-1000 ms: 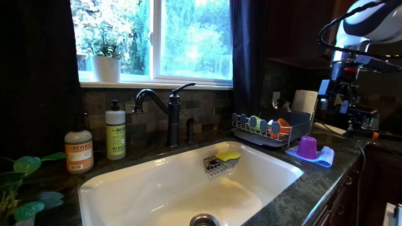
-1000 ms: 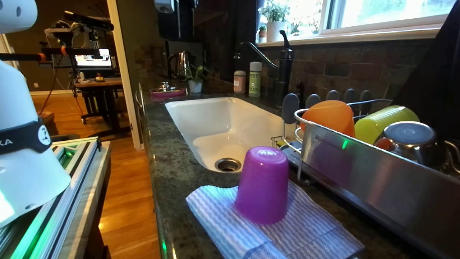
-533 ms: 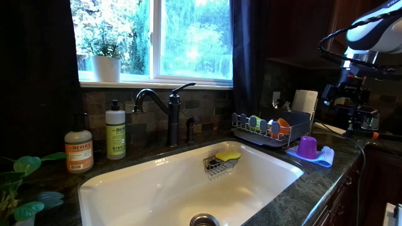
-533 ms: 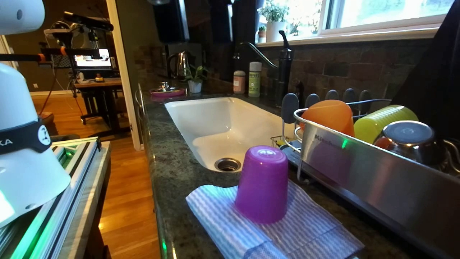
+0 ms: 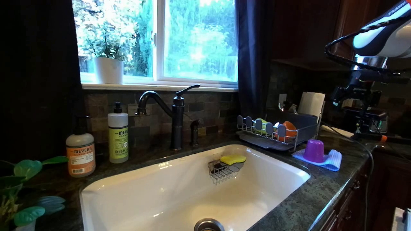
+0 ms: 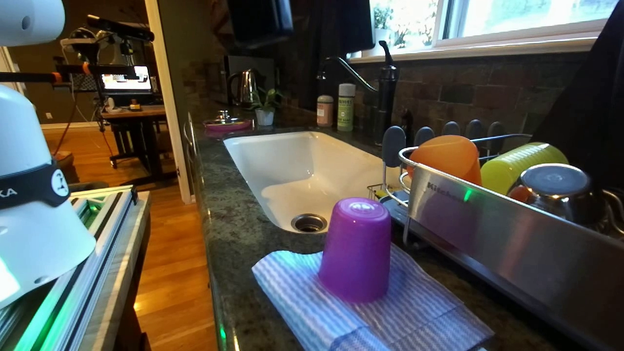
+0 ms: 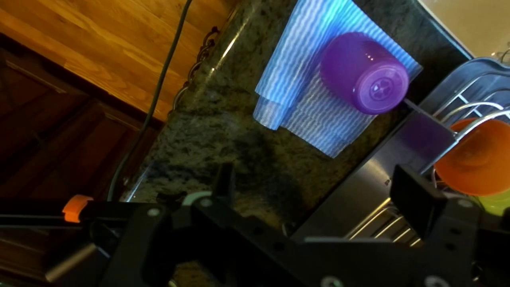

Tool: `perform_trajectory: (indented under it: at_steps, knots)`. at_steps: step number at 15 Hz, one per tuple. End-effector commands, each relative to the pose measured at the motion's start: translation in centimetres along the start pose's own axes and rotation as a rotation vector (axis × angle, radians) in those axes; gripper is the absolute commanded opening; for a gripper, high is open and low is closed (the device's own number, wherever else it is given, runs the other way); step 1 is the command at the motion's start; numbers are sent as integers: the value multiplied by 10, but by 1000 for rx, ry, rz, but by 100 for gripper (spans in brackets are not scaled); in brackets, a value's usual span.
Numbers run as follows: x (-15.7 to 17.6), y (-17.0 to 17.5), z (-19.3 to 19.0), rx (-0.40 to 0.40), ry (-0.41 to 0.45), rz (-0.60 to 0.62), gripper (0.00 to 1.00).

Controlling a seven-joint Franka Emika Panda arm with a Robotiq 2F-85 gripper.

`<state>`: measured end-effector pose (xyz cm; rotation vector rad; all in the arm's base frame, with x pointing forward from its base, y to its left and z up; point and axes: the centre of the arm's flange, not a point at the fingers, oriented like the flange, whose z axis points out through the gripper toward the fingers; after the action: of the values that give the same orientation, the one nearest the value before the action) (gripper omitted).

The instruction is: Move the orange cup from the drying rack

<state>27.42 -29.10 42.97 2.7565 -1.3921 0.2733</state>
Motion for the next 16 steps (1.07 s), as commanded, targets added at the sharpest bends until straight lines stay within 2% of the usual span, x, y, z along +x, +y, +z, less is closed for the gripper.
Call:
perform_trajectory:
  at_steps: [1,5,8,11,16]
  knots:
    - [0,0,0,0,0,0,100]
    - [0,0,0,0,0,0,100]
    - [11,-38,4,115,20,119,100]
    - [10,-80,8,247,46,178,100]
    - [18,-127,34,308,77,202,100]
